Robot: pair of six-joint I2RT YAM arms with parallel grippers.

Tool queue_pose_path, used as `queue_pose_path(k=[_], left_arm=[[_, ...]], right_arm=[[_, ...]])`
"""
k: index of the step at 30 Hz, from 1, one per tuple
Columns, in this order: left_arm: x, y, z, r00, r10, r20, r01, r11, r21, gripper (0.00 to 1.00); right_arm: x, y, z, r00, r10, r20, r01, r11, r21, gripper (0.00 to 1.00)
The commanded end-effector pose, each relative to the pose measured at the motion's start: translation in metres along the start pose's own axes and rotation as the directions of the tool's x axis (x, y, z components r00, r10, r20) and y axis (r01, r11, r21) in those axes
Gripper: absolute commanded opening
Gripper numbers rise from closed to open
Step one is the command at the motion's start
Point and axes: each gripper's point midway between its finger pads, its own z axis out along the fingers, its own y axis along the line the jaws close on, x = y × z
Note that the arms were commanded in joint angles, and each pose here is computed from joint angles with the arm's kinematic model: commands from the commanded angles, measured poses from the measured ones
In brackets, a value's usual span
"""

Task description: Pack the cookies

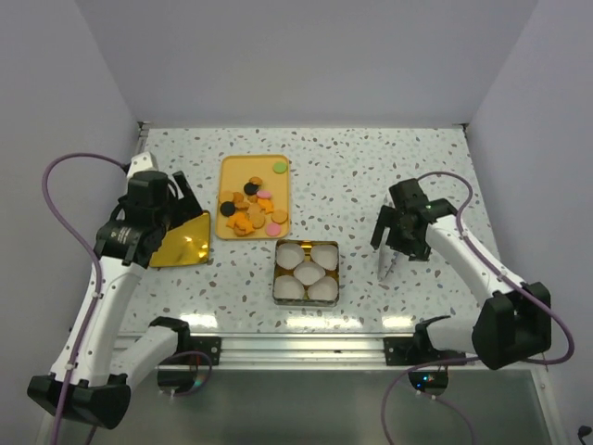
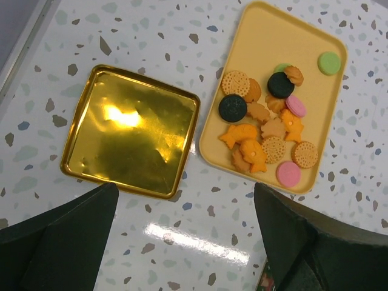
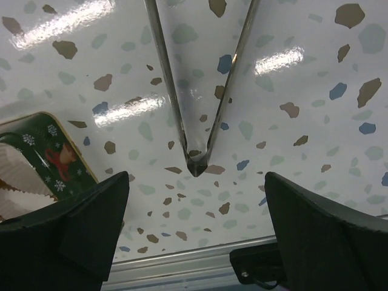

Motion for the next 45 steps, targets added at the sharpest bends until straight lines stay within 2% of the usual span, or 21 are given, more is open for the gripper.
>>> queue_pose_path(k=[1,9,14,18,23,27,30,34,40,43,45], left_arm=[[0.022,0.005,0.001,0.996,0.042,-0.080,-0.042,0.999,0.006,1.00],[0.039,0.015,0.010,0.989,0.069,-0.134,-0.075,0.996,-0.038,1.00],[0.040,0.018,0.011,0.987,0.093,-0.134,-0.100,0.994,-0.043,1.00],[0.041,0.019,0.013,0.985,0.109,-0.135,-0.116,0.992,-0.044,1.00],[0.041,0.020,0.016,0.982,0.127,-0.141,-0.135,0.990,-0.051,1.00],[0.038,0.020,0.016,0.981,0.139,-0.138,-0.147,0.988,-0.054,1.00],[0.038,0.020,0.015,0.980,0.142,-0.136,-0.150,0.987,-0.051,1.00],[0.033,0.018,0.011,0.983,0.134,-0.122,-0.140,0.989,-0.040,1.00],[0.022,0.007,0.000,0.990,0.101,-0.099,-0.100,0.995,0.010,1.00],[0.020,-0.001,-0.004,0.991,0.089,-0.097,-0.085,0.995,0.049,1.00],[0.021,-0.004,-0.006,0.991,0.083,-0.102,-0.076,0.995,0.068,1.00]], right_arm=[[-0.007,0.000,0.007,1.000,0.028,-0.006,-0.027,0.999,0.036,0.96],[-0.005,0.001,0.051,0.997,0.012,-0.074,-0.005,0.995,0.099,0.96],[-0.009,-0.008,0.073,0.994,0.085,-0.069,-0.078,0.993,0.093,0.89],[-0.008,-0.012,0.089,0.993,0.080,-0.089,-0.071,0.992,0.100,0.85],[0.005,-0.012,0.107,0.989,0.076,-0.128,-0.064,0.993,0.098,0.74],[0.005,-0.010,0.110,0.989,0.079,-0.129,-0.068,0.993,0.092,0.57],[-0.003,-0.011,0.104,0.992,0.065,-0.111,-0.054,0.993,0.103,0.51],[-0.018,-0.013,0.085,0.996,0.035,-0.088,-0.025,0.993,0.119,0.48],[-0.060,0.018,0.030,1.000,0.019,-0.025,-0.019,1.000,0.004,0.48],[-0.062,0.030,0.006,0.999,-0.002,-0.038,0.001,0.999,-0.032,0.48],[-0.074,0.041,-0.012,1.000,-0.011,-0.003,0.011,0.998,-0.064,0.48]])
